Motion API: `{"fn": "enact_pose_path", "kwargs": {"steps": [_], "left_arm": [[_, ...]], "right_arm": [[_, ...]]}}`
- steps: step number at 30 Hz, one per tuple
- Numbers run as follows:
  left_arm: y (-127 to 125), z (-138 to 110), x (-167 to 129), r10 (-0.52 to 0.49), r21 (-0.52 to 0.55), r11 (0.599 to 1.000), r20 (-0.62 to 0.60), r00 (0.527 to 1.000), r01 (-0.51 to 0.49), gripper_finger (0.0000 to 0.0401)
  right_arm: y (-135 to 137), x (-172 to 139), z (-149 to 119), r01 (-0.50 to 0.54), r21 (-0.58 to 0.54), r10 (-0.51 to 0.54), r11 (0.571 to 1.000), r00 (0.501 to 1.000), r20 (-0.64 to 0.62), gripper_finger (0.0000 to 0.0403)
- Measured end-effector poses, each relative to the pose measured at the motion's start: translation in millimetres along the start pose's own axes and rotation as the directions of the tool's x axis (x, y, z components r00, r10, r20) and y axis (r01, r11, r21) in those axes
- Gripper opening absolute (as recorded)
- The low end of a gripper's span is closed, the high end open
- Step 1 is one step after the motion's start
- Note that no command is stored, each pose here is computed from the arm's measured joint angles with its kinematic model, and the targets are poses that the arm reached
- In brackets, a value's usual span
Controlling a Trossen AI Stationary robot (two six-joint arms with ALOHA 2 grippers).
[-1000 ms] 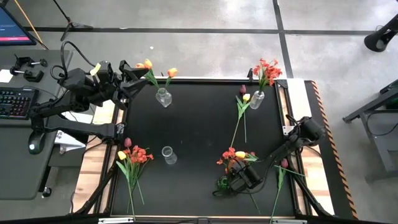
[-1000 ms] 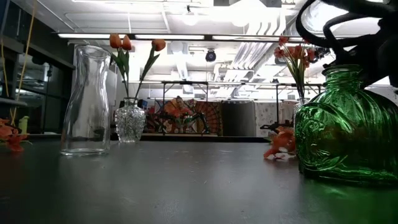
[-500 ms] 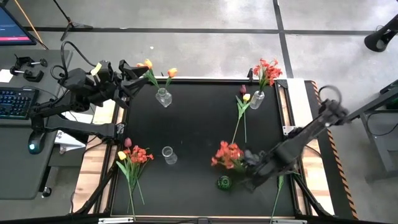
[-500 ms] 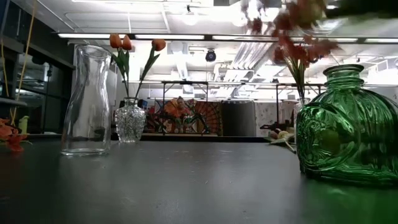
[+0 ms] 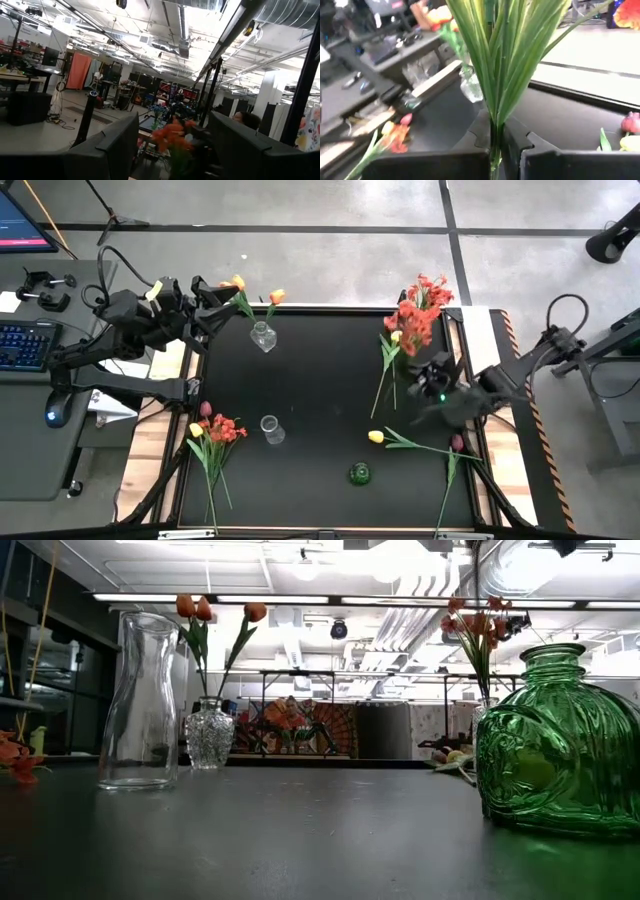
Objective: Sort flowers into vase by color
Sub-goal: Put the right red flowers into the top right transparent vase
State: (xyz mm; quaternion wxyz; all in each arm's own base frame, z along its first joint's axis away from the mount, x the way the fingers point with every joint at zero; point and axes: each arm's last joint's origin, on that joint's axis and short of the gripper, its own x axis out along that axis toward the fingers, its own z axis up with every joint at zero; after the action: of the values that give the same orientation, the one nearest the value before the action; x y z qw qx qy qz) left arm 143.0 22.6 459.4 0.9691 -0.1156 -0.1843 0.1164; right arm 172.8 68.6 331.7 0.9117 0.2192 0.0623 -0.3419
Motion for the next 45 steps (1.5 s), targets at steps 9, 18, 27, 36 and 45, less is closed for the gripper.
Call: {"fn": "enact_pose_path", "kwargs": {"steps": [9, 18, 27, 36, 45], "left_arm": [[0, -2, 5, -0.001, 0.001, 1.0, 0.006, 1.0, 0.001, 0.023], [1, -8, 12, 0.025, 0.031, 0.999, -0.015, 1.0, -0.024, 0.023], [5, -23, 34, 0.123, 0.182, 0.976, -0.018, 0.992, -0.117, 0.023], [25, -50, 66, 0.22, 0.34, 0.922, -0.071, 0.973, -0.184, 0.023], [41, -37, 72, 0.157, 0.313, 0.936, 0.037, 0.987, -0.161, 0.023]], "right_arm": [[-45, 30, -2, -0.287, 0.015, 0.267, 0.958, 0.909, 0.32, 0.0], [-66, 21, 14, 0.341, -0.188, -0.261, 0.921, 0.899, 0.352, 0.0], [-73, 33, 10, 0.67, -0.168, -0.557, 0.723, 0.71, 0.431, 0.0], [-89, 66, 7, 0.746, -0.013, -0.671, 0.665, 0.606, 0.428, 0.0], [-98, 88, 4, 0.754, -0.005, -0.693, 0.657, 0.607, 0.388, 0.0]]}}
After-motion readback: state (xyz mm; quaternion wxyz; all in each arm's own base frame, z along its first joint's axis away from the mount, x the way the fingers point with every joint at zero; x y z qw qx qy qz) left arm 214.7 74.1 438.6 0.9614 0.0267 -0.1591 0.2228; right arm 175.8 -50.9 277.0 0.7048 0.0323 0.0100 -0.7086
